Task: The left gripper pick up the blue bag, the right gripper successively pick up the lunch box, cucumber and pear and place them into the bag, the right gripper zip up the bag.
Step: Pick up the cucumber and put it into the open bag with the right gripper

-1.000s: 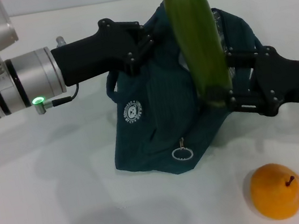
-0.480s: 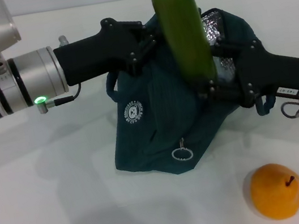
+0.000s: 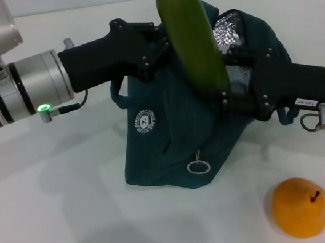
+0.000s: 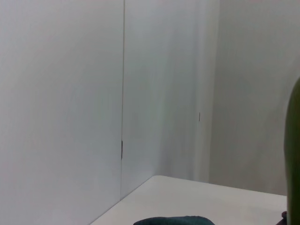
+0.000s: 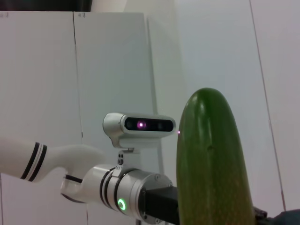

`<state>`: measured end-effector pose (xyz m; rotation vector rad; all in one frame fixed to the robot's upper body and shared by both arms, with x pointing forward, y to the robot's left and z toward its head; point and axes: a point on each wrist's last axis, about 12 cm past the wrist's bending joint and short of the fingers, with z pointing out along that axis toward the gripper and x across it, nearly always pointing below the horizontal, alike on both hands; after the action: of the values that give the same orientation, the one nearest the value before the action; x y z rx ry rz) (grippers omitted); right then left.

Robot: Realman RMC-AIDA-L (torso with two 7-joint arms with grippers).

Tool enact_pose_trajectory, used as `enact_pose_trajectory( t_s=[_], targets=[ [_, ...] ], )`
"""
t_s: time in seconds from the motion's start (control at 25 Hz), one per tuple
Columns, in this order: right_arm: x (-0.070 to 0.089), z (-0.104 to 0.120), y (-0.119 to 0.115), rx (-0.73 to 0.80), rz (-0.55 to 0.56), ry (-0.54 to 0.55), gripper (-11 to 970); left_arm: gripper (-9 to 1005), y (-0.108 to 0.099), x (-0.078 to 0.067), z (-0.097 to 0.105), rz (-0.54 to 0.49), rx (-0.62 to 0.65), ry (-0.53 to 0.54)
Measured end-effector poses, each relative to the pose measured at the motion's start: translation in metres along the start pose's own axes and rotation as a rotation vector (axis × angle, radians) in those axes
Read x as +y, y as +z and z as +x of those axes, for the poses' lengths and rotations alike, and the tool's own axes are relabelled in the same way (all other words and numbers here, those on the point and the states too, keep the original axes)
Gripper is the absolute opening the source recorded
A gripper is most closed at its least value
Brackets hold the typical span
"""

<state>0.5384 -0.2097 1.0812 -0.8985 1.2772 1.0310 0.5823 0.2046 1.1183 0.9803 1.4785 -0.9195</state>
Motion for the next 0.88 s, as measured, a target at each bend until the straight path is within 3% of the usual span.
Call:
enact_pose_trajectory(
  t_s=[0.52,0.88],
  targets=[
    [0.0002,-0.0004,-0.0011,-0.009,0.006,-0.002,686,86,0.0018,-0.0012,0.0004,0.01,0.008,0.002],
    [0.0004,-0.0037,-0.0086,-0.061,0.044,-0.044,766,87,0.0012,-0.0008,0.0,0.011,0.008,0.002]
  ],
)
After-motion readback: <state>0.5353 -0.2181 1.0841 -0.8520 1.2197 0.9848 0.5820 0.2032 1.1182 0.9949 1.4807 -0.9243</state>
